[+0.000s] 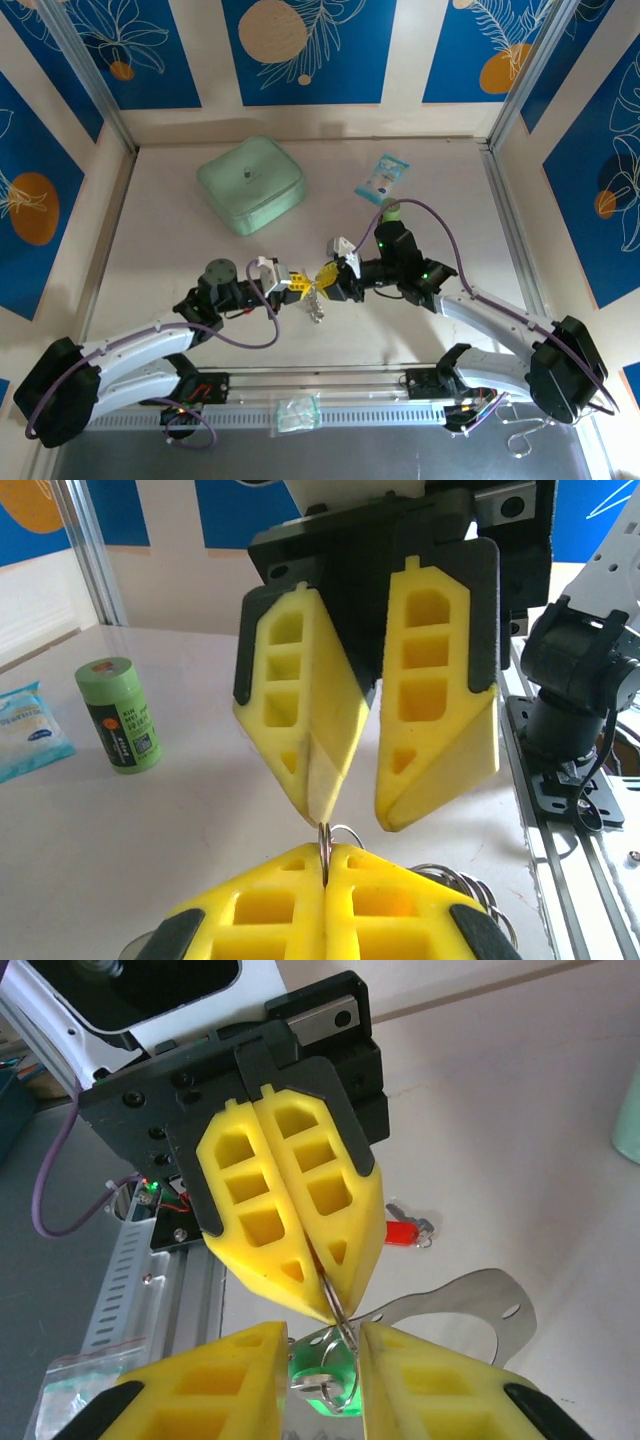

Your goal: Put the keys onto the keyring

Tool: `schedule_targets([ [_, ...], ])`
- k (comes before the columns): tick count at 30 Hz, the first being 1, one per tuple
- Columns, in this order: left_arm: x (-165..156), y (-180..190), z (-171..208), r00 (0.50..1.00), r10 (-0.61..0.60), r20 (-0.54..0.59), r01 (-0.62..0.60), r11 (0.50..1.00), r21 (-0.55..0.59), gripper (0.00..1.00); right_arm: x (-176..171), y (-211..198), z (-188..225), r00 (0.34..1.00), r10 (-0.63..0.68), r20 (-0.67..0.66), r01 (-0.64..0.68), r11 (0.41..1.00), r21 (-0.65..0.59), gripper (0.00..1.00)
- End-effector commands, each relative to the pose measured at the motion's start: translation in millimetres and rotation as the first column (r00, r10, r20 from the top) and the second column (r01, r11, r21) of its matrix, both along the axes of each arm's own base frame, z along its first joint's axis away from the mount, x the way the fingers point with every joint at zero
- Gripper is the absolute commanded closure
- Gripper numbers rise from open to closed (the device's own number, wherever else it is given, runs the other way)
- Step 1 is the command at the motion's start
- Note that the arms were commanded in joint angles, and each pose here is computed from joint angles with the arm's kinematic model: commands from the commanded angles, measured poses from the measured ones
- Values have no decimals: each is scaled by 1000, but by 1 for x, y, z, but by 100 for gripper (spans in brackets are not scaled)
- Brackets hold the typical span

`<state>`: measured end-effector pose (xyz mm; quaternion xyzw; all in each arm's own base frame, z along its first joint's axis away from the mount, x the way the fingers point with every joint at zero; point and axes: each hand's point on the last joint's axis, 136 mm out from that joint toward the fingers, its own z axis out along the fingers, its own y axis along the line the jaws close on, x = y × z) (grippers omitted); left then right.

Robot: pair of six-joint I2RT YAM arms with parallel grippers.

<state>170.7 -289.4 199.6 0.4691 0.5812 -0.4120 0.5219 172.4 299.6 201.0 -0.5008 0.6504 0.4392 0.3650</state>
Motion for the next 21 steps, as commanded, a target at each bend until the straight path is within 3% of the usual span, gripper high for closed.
schedule_targets([
  [1,-9,-4,16,999,-47,28,48,997,-58,100,3,0,-1,1000,-22,18,22,1000,-2,76],
  [10,-9,-5,16,998,-51,22,52,997,-57,100,-8,5,-4,999,46,-13,-46,999,3,78],
  [14,-9,-5,17,998,-51,24,52,997,-62,100,-11,8,-3,997,69,-17,-69,998,9,84],
  [19,-9,-5,17,998,-51,23,52,996,-66,100,-11,9,-1,997,81,-7,-81,997,15,100],
  [21,-9,-4,16,999,-46,23,47,997,-66,100,-11,8,3,997,80,2,-80,997,22,100],
])
